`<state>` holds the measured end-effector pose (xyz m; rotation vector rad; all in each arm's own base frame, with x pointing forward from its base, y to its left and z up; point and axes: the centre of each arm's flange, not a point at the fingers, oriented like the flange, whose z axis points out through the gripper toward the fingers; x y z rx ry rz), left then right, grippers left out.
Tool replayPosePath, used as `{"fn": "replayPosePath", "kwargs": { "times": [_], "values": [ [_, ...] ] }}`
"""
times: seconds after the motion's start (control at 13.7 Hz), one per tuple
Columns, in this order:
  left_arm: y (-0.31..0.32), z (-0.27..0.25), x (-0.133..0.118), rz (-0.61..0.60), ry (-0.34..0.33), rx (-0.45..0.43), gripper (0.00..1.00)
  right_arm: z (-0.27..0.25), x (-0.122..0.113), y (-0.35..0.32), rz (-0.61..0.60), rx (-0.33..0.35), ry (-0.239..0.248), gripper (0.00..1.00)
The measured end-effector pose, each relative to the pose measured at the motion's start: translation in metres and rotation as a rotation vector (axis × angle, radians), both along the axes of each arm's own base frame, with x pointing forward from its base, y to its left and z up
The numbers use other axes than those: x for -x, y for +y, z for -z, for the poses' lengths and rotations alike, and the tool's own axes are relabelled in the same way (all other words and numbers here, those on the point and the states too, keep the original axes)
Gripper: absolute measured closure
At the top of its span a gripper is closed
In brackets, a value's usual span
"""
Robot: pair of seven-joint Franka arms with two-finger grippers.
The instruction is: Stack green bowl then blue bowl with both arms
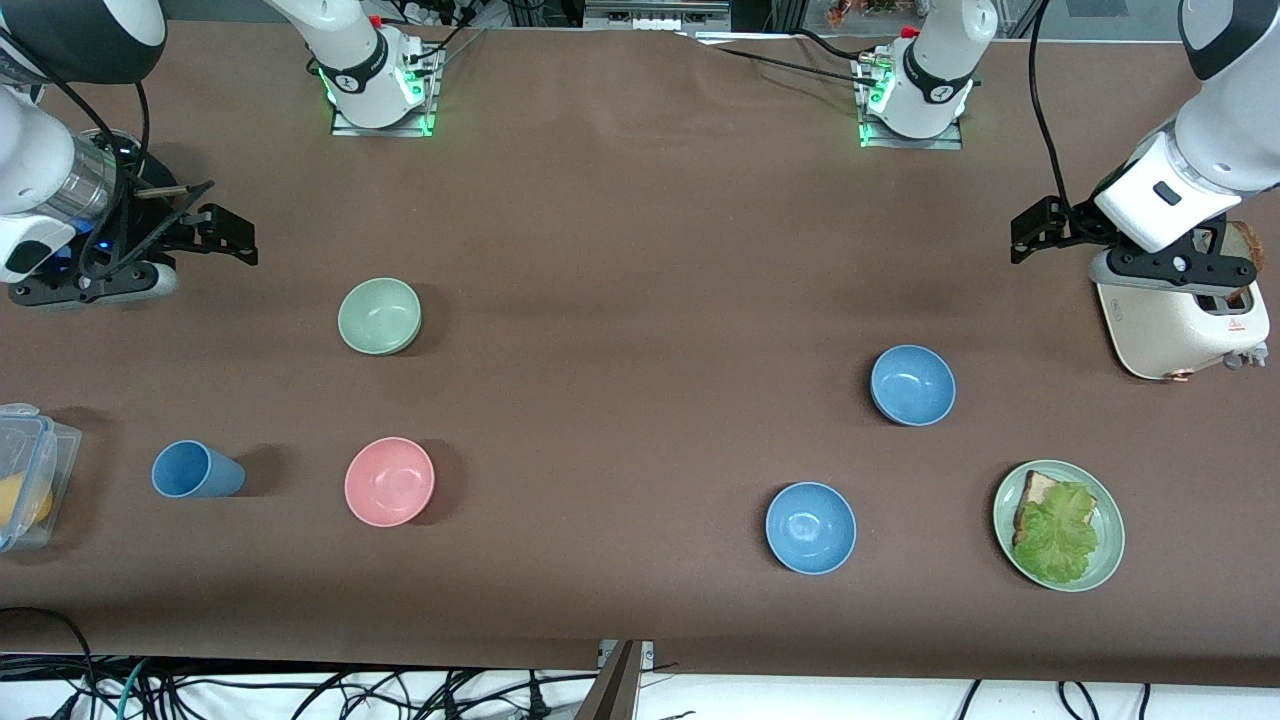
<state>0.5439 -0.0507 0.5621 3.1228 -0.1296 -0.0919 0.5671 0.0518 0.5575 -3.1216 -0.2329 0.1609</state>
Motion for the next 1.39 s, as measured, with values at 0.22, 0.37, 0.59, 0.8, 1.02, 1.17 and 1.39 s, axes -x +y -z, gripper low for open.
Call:
{"fn": "replayPosePath", "kwargs": {
  "times": [0.22,0.37,0.59,0.8,1.02,1.17,1.39],
  "values": [
    [0.000,0.000,0.000,0.000,0.000,0.000,0.00,0.000,0.000,0.000,0.000,0.000,0.002,0.00],
    [0.000,0.000,0.000,0.000,0.000,0.000,0.00,0.001,0.000,0.000,0.000,0.000,0.004,0.00],
    [0.000,0.000,0.000,0.000,0.000,0.000,0.00,0.003,0.001,0.000,0.000,0.001,0.009,0.00],
    [0.000,0.000,0.000,0.000,0.000,0.000,0.00,0.006,0.001,0.000,0.000,0.001,0.016,0.00],
    [0.000,0.000,0.000,0.000,0.000,0.000,0.00,0.009,0.002,0.000,0.001,0.002,0.022,0.00],
    [0.000,0.000,0.000,0.000,0.000,0.000,0.00,0.015,0.003,-0.001,0.005,0.003,0.032,0.00],
    [0.000,0.000,0.000,0.000,0.000,0.000,0.00,0.053,0.002,-0.004,0.019,0.005,0.034,0.00]
  ]
}}
